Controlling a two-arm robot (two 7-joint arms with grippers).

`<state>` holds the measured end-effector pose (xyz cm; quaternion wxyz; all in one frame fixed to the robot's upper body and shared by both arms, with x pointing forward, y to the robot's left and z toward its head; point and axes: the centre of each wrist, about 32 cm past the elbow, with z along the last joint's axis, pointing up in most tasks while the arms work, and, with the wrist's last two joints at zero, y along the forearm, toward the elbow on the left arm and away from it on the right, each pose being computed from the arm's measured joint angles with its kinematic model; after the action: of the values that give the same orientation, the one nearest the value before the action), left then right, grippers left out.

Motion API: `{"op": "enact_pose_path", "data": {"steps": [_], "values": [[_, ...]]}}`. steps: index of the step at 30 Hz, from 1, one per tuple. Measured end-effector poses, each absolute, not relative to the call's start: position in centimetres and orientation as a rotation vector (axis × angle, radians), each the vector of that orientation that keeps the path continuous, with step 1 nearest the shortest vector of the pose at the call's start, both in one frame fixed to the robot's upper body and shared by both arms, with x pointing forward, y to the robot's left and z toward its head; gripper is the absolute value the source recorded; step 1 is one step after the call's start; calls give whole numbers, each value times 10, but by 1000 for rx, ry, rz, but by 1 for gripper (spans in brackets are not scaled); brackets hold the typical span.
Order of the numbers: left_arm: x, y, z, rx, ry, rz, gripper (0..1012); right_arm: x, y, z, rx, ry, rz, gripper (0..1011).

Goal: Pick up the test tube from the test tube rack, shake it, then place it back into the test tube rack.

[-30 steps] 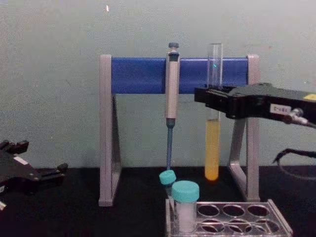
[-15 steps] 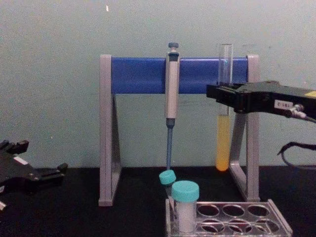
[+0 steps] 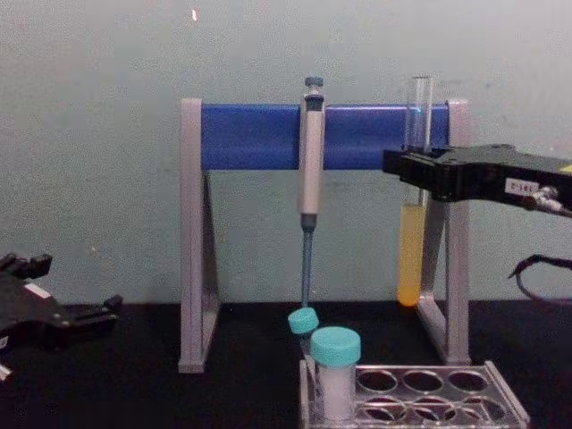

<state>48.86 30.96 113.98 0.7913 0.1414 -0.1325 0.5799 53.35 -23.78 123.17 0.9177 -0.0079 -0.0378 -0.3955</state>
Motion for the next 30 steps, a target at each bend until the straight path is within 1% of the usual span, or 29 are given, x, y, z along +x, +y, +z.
{"op": "enact_pose_path", "data": {"steps": [30], "values": [[489, 310, 1140, 304, -285, 1248, 1010, 532, -237, 1231, -7, -75, -812, 234]]}}
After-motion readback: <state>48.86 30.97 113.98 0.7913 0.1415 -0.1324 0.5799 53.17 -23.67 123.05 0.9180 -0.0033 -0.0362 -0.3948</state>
